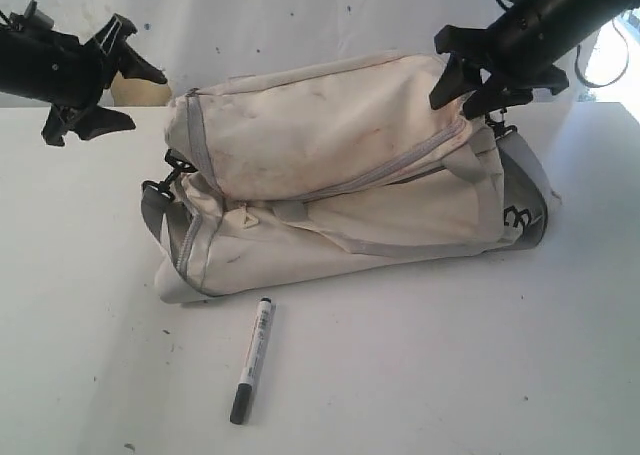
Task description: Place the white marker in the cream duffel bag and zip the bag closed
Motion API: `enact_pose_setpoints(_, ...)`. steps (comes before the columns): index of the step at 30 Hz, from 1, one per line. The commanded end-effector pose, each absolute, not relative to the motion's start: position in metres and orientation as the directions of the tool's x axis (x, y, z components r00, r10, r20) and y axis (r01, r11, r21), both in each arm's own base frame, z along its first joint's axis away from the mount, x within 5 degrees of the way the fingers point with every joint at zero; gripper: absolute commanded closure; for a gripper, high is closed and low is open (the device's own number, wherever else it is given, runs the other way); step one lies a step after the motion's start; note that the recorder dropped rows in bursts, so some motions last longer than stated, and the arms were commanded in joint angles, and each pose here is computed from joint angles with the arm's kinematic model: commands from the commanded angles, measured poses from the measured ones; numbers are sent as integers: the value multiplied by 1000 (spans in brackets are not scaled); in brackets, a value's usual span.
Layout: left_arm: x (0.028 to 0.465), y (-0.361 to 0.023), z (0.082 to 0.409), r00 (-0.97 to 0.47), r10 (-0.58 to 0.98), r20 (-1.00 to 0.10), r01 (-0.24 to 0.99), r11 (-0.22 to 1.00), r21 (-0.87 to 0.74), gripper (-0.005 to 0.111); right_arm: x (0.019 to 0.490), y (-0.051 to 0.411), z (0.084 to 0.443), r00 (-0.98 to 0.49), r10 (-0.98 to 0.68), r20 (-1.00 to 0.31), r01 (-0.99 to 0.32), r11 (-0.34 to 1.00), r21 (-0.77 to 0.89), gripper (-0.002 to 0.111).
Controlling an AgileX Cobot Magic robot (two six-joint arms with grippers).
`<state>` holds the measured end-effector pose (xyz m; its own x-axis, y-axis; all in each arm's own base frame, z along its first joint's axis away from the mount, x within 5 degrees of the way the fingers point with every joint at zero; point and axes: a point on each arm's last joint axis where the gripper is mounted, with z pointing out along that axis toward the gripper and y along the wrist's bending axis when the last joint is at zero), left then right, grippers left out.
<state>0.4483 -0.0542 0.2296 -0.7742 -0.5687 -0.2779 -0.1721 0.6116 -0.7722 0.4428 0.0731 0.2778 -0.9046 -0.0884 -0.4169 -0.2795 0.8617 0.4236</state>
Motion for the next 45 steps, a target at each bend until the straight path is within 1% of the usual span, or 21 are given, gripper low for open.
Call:
enact_pose_setpoints(1,457,-45,218,-746,-647,-158,-241,484,-842,26,440,73,286,-896,-109,-430,-299,864,405,59)
enact_pose_setpoints(5,465,-38,207,-717,-693,-73,-256,360,-897,26,435,68,297,-882,-154,-445,-322,887,330,59)
enact_pose_setpoints(8,473,-30,207,-700,-706,-108,-182,323,-929,26,430,61,308,-871,-180,-457,-320,914,251,59)
enact_pose_setpoints(10,479,-25,210,-700,-689,-188,-108,362,-926,26,425,57,314,-870,-187,-455,-311,926,214,59)
enact_pose_setpoints(15,498,-16,219,-687,-672,-276,-38,412,-910,27,414,53,324,-884,-213,-417,-309,934,177,59)
enact_pose_setpoints(19,516,-15,224,-719,-592,-365,20,507,-862,33,412,52,328,-880,-216,-424,-310,936,167,59)
enact_pose_setpoints(23,533,-12,230,-733,-507,-453,61,615,-786,33,412,52,328,-881,-212,-423,-306,937,169,59)
enact_pose_setpoints(25,537,-11,230,-757,-448,-475,81,658,-749,33,412,52,328,-881,-212,-423,-306,937,169,59)
enact_pose_setpoints(28,542,-16,227,-798,-357,-486,138,677,-723,33,412,52,328,-881,-212,-423,-306,937,169,59)
enact_pose_setpoints(33,549,-28,227,-804,-298,-514,205,672,-711,33,412,52,328,-884,-201,-421,-296,939,174,60)
enact_pose_setpoints(35,552,-35,230,-792,-286,-539,232,676,-700,33,412,52,328,-886,-197,-421,-293,940,175,61)
enact_pose_setpoints(37,556,-43,231,-763,-273,-586,256,704,-662,33,412,52,328,-886,-196,-421,-293,940,177,64)
enact_pose_setpoints(40,561,-54,229,-731,-286,-619,260,722,-641,33,412,52,328,-886,-194,-421,-291,940,178,64)
enact_pose_setpoints(45,567,-68,211,-721,-304,-623,240,734,-636,33,412,52,328,-886,-194,-421,-291,940,178,64)
